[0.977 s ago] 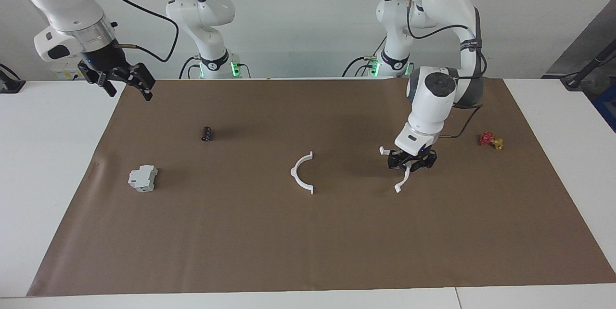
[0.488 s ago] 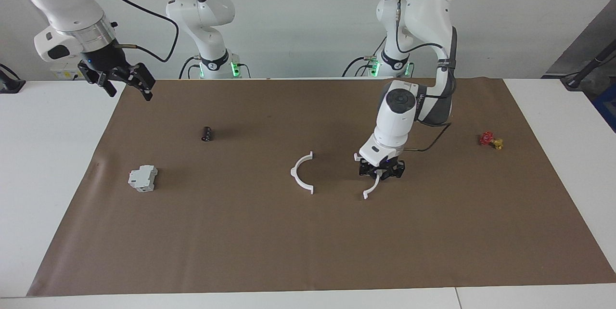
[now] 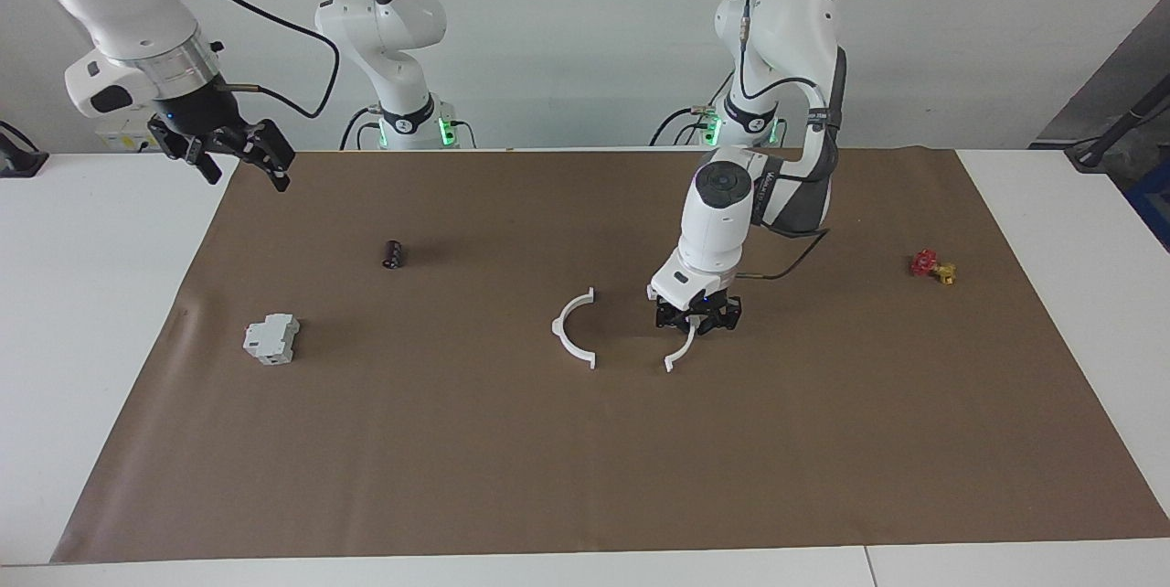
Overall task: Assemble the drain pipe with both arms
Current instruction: 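Carry the held clamp half toward the placed half with the left gripper, then press the held half against the placed half to close the ring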
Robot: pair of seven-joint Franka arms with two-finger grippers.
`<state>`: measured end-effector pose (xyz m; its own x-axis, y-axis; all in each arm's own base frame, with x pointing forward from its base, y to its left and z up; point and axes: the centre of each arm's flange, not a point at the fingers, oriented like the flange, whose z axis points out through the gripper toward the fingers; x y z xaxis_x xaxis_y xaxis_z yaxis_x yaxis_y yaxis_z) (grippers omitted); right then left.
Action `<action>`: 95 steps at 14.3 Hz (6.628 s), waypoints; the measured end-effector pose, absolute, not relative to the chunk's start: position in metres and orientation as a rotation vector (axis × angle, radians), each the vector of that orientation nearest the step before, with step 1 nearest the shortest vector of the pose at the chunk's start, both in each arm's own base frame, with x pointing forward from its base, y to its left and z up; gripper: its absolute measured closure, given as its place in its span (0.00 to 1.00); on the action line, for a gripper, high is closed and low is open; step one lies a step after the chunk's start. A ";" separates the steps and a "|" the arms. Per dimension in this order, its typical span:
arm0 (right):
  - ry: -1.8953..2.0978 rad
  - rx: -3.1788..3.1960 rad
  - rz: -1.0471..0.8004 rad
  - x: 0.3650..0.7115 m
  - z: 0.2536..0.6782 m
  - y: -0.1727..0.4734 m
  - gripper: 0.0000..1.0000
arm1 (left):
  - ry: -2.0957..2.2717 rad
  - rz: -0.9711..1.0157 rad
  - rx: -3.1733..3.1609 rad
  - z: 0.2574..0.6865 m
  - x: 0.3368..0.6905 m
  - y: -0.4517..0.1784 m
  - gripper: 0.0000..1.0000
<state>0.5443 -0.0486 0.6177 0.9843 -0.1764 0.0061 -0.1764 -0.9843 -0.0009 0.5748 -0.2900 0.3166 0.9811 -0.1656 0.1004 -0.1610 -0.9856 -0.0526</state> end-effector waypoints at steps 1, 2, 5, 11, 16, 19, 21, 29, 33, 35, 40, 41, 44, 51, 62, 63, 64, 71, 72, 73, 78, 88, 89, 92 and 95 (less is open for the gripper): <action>0.278 -3.129 -0.010 0.544 0.618 -0.049 0.00 | 0.260 -0.167 -3.075 0.316 0.574 -0.291 0.75; 0.278 -3.129 -0.010 0.544 0.618 -0.049 0.00 | 0.265 -0.171 -3.067 0.316 0.574 -0.292 0.75; 0.278 -3.129 -0.010 0.544 0.618 -0.049 0.00 | 0.268 -0.172 -3.064 0.312 0.577 -0.293 0.75; 0.278 -3.129 -0.010 0.544 0.618 -0.049 0.00 | 0.300 -0.179 -3.084 0.298 0.569 -0.353 0.75; 0.278 -3.129 -0.010 0.544 0.618 -0.049 0.00 | 0.280 -0.188 -3.093 0.297 0.561 -0.374 0.75; 0.278 -3.129 -0.010 0.544 0.618 -0.049 0.00 | 0.275 -0.189 -3.091 0.297 0.562 -0.372 0.75; 0.278 -3.129 -0.010 0.544 0.618 -0.049 0.00 | 0.276 -0.187 -3.090 0.296 0.562 -0.372 0.75; 0.278 -3.129 -0.010 0.544 0.618 -0.049 0.00 | 0.215 -0.180 -3.077 0.289 0.562 -0.371 0.75; 0.278 -3.129 -0.010 0.544 0.618 -0.049 0.00 | 0.201 -0.140 -3.060 0.294 0.560 -0.373 0.75; 0.278 -3.129 -0.010 0.544 0.618 -0.049 0.00 | 0.198 -0.129 -3.055 0.294 0.560 -0.373 0.75; 0.278 -3.129 -0.009 0.544 0.618 -0.049 0.00 | 0.261 -0.150 -3.031 0.297 0.566 -0.366 0.75; 0.278 -3.129 -0.009 0.544 0.618 -0.049 0.00 | 0.265 -0.151 -3.028 0.298 0.569 -0.360 0.75; 0.278 -3.129 -0.009 0.544 0.618 -0.049 0.00 | 0.174 -0.162 -3.037 0.302 0.577 -0.349 0.75; 0.278 -3.129 -0.009 0.544 0.618 -0.049 0.00 | 0.079 -0.103 -3.010 0.302 0.560 -0.342 0.75; 0.278 -3.129 -0.009 0.544 0.618 -0.049 0.00 | 0.201 -0.166 -3.042 0.304 0.537 -0.366 0.75; 0.278 -3.129 -0.009 0.544 0.618 -0.049 0.00 | 0.231 -0.167 -3.040 0.304 0.538 -0.366 0.75; 0.278 -3.129 -0.009 0.544 0.618 -0.049 0.00 | 0.256 -0.167 -3.038 0.303 0.538 -0.366 0.75; 0.278 -3.129 -0.009 0.544 0.618 -0.049 0.00 | 0.383 -0.170 -3.022 0.285 0.544 -0.375 0.75; 0.278 -3.129 -0.009 0.544 0.618 -0.049 0.00 | 0.390 -0.177 -3.024 0.285 0.546 -0.380 0.75; 0.278 -3.129 -0.009 0.544 0.618 -0.049 0.00 | 0.396 -0.183 -3.026 0.286 0.547 -0.384 0.75; 0.278 -3.129 -0.009 0.544 0.618 -0.049 0.00 | 0.404 -0.194 -3.031 0.287 0.549 -0.391 0.75; 0.278 -3.129 -0.009 0.544 0.618 -0.049 0.00 | 0.402 -0.199 -3.033 0.288 0.549 -0.392 0.75; 0.278 -3.129 -0.009 0.544 0.618 -0.049 0.00 | 0.402 -0.199 -3.033 0.288 0.549 -0.392 0.75; 0.278 -3.129 -0.009 0.544 0.618 -0.049 0.00 | 0.402 -0.207 -3.036 0.291 0.550 -0.393 0.63; 0.278 -3.129 -0.009 0.544 0.618 -0.049 0.00 | 0.401 -0.212 -3.037 0.292 0.551 -0.393 0.31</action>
<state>0.5443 -0.0486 0.6176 0.9843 -0.1764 0.0059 -0.1764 -0.9843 -0.0009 0.5511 -0.3933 0.2921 0.9565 -0.2627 0.1270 -0.2530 -0.9635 -0.0878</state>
